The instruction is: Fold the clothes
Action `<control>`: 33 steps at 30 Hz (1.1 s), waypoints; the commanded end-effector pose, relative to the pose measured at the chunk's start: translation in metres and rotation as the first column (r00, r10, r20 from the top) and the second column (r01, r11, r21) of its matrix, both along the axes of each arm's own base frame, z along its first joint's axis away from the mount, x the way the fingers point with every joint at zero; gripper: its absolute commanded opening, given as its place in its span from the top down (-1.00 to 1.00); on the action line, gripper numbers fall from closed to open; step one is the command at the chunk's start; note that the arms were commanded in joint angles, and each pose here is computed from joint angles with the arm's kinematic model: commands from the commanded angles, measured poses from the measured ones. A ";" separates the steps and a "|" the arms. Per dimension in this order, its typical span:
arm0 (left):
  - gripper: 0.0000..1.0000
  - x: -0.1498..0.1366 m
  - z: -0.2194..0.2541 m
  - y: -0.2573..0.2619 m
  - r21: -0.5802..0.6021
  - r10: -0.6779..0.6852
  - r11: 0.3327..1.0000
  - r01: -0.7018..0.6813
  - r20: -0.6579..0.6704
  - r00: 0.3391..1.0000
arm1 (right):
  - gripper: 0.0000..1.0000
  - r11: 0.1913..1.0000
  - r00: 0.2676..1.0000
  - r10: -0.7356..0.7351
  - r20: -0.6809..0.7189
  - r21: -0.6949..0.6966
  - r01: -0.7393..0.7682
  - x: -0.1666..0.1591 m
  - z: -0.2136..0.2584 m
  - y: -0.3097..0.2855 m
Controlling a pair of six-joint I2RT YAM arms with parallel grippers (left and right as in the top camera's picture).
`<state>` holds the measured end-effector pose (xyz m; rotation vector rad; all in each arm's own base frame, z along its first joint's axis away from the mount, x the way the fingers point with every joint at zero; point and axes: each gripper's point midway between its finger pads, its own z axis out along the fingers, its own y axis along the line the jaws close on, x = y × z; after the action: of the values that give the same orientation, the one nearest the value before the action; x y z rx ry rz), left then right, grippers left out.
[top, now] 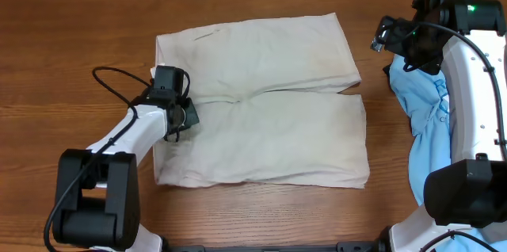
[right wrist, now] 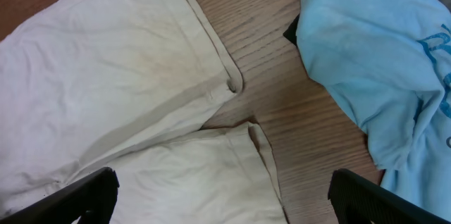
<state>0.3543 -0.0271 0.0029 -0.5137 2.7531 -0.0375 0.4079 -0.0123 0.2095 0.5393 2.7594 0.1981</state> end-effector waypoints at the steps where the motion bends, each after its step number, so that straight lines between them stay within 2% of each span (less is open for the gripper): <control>1: 0.92 0.004 -0.027 0.012 0.070 0.018 0.997 -0.017 -0.011 1.000 | -1.00 1.000 1.000 -0.004 0.007 -0.009 0.004 0.001 0.002 -0.002; 5: 0.92 0.020 -0.045 0.010 0.072 -0.005 0.997 0.003 0.026 1.000 | -1.00 1.000 1.000 -0.004 0.007 -0.009 0.004 0.001 0.002 -0.002; 8: 0.92 0.034 -0.035 0.007 0.073 -0.028 0.997 0.024 0.053 0.998 | -1.00 1.000 1.000 -0.004 0.007 -0.009 0.004 0.001 0.002 -0.002; 10: 0.92 0.044 -0.015 0.006 0.070 -0.034 0.997 0.029 0.073 0.997 | -1.00 1.000 1.000 -0.004 0.007 -0.009 0.004 0.001 0.002 -0.002; 14: 0.91 0.063 0.057 0.003 0.065 -0.033 0.998 0.024 0.135 0.990 | -1.00 1.000 1.000 -0.004 0.007 -0.008 0.004 0.001 0.002 -0.002; 15: 0.87 0.064 0.080 0.003 0.063 -0.032 0.998 0.023 0.149 0.988 | -1.00 1.000 1.000 -0.004 0.007 -0.008 0.004 0.001 0.002 -0.002; 16: 0.73 0.062 0.098 0.003 0.059 -0.030 0.998 0.021 0.155 0.987 | -1.00 1.000 1.000 -0.004 0.007 -0.008 0.004 0.001 0.002 -0.002; 19: 0.60 0.036 0.155 0.006 0.042 0.006 0.999 -0.012 0.137 0.991 | -1.00 1.000 1.000 -0.004 0.007 -0.009 0.004 0.001 0.002 -0.002; 23: 0.44 -0.013 0.203 0.002 -0.006 -0.011 1.000 0.012 0.118 0.993 | -1.00 1.000 1.000 -0.004 0.007 -0.009 0.004 0.001 0.002 -0.002; 27: 0.20 -0.057 0.231 -0.003 -0.066 -0.013 0.998 0.021 0.125 0.992 | -1.00 1.000 1.000 -0.004 0.007 -0.008 0.004 0.001 0.002 -0.002; 33: -0.18 -0.105 0.253 -0.011 -0.134 -0.035 0.990 0.053 0.133 0.991 | -1.00 1.000 1.000 -0.004 0.007 -0.009 0.004 0.001 0.002 -0.002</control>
<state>0.2626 -0.0295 0.2495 -0.4767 2.6422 -0.1843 0.4079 -0.0123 0.2094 0.5388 2.7599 0.1980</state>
